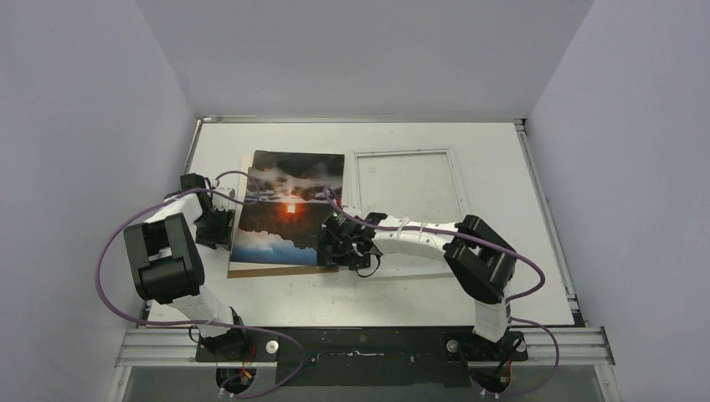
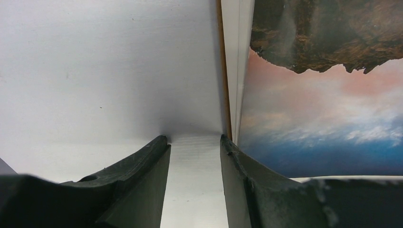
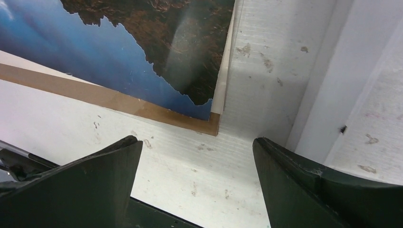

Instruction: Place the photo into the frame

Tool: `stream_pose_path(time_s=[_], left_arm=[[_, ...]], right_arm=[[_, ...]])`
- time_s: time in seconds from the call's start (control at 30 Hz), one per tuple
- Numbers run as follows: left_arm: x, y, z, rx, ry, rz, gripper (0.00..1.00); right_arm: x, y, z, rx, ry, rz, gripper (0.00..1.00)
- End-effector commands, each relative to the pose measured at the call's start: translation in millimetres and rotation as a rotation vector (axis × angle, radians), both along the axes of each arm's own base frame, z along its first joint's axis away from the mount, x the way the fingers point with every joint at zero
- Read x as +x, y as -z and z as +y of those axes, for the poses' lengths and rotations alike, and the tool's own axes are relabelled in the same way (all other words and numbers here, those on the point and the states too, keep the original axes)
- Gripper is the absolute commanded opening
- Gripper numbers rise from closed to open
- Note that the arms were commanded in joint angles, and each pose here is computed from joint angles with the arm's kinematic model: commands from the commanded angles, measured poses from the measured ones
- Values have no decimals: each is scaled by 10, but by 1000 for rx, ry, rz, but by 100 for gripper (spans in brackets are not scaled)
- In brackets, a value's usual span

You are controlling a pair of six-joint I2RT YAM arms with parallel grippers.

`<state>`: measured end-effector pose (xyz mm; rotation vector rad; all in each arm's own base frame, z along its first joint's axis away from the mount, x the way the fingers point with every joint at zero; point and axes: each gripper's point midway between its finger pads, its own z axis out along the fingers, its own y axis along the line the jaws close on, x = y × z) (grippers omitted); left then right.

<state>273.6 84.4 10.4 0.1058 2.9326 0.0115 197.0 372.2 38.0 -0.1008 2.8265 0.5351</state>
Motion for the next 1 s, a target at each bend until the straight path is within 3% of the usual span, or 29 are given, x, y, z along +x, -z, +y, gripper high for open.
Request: stream_pose_path(time_s=[0.0, 0.3, 0.67, 0.97], left_arm=[[-113, 117, -114, -55, -2, 28, 41], [-145, 152, -125, -59, 0, 38, 41], [-171, 188, -149, -71, 1, 49, 40], [-163, 188, -159, -75, 0, 48, 40]], right_arm=[[-59, 125, 105, 32, -25, 45, 91], [-102, 159, 269, 128, -6, 134, 91], [43, -351, 566, 353, 10, 81, 91], [13, -604, 562, 412, 20, 63, 91]])
